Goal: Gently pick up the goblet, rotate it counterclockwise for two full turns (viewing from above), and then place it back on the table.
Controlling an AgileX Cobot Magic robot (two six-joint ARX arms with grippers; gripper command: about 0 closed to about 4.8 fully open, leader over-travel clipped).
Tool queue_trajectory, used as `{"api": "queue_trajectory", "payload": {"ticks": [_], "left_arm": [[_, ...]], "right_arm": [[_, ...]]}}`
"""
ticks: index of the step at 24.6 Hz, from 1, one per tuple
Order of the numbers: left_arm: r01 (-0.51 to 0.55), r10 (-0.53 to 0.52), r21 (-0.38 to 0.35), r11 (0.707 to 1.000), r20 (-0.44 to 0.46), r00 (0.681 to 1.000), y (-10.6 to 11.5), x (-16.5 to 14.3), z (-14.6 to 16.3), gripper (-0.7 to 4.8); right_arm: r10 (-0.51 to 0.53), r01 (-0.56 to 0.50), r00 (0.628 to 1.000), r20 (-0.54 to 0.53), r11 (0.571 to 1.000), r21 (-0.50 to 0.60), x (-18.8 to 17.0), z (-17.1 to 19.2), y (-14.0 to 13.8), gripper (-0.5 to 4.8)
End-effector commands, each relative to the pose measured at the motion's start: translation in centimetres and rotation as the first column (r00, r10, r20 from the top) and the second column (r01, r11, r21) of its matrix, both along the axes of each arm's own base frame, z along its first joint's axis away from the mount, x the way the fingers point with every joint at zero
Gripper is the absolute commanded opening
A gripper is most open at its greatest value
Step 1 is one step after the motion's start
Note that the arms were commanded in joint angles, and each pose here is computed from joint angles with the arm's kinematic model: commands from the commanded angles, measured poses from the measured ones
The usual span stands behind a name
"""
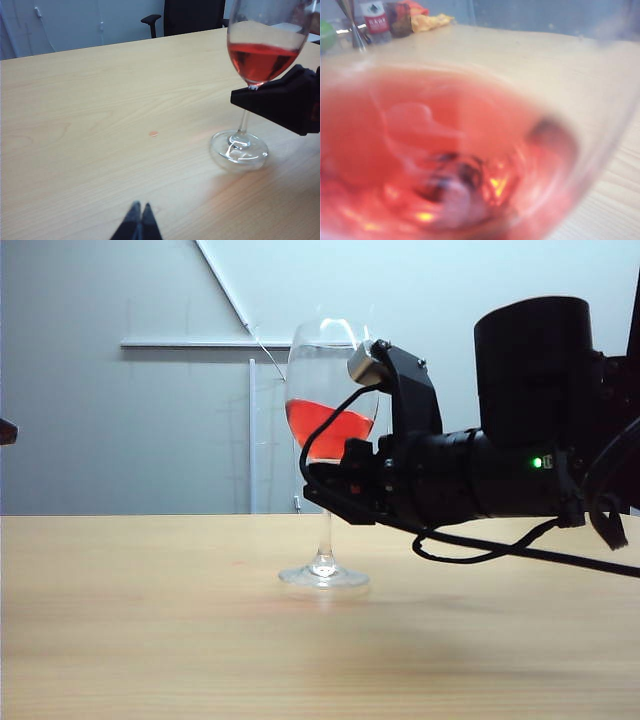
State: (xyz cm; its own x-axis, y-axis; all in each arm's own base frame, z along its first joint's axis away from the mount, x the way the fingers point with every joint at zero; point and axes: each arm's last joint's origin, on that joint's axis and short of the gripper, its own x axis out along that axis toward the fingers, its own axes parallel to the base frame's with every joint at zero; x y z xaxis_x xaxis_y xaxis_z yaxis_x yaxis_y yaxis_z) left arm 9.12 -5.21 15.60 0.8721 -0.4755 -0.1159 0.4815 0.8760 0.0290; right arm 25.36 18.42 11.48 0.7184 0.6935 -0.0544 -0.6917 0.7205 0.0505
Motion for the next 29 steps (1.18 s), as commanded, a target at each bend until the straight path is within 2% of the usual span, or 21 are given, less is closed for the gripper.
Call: {"api": "queue_trajectory", "payload": {"ticks": [1,7,13,16,21,24,28,29], "left_arm": [[0.003,-0.003,-0.007,1.0,0.012,1.0,-0.01,0.01,0.19,-0.05],[0.003,-0.003,-0.007,1.0,0.012,1.0,-0.01,0.01,0.19,-0.05],[0.003,-0.003,-0.007,1.0,0.012,1.0,-0.01,0.01,0.19,-0.05],[0.003,-0.003,-0.007,1.0,0.012,1.0,-0.01,0.01,0.19,-0.05],[0.003,-0.003,-0.008,1.0,0.013,1.0,0.0,0.0,0.2,-0.05],[0.003,-0.003,-0.009,1.0,0.015,1.0,0.01,-0.01,0.22,-0.05],[0.003,-0.003,-0.011,1.0,0.018,1.0,0.02,-0.02,0.25,-0.05],[0.003,-0.003,-0.01,1.0,0.018,1.0,0.01,-0.03,0.25,-0.05]], "right_arm": [[0.001,-0.004,0.997,0.079,1.0,0.03,0.39,0.87,0.34,-0.09],[0.003,-0.005,0.996,0.091,1.0,0.018,0.76,0.87,0.61,-0.07],[0.004,-0.005,0.995,0.095,1.0,0.009,0.79,0.86,0.64,0.2],[0.009,-0.009,0.996,0.089,1.0,-0.006,0.77,0.72,0.65,0.5],[0.012,-0.009,0.995,0.097,1.0,-0.029,0.75,0.62,0.67,0.6],[0.011,-0.009,0.995,0.097,1.0,-0.029,0.75,0.62,0.67,1.04],[0.012,-0.009,0.996,0.087,0.999,-0.036,0.74,0.49,0.66,1.22],[0.011,-0.007,0.997,0.079,0.999,-0.052,0.74,0.33,0.65,1.57]]}}
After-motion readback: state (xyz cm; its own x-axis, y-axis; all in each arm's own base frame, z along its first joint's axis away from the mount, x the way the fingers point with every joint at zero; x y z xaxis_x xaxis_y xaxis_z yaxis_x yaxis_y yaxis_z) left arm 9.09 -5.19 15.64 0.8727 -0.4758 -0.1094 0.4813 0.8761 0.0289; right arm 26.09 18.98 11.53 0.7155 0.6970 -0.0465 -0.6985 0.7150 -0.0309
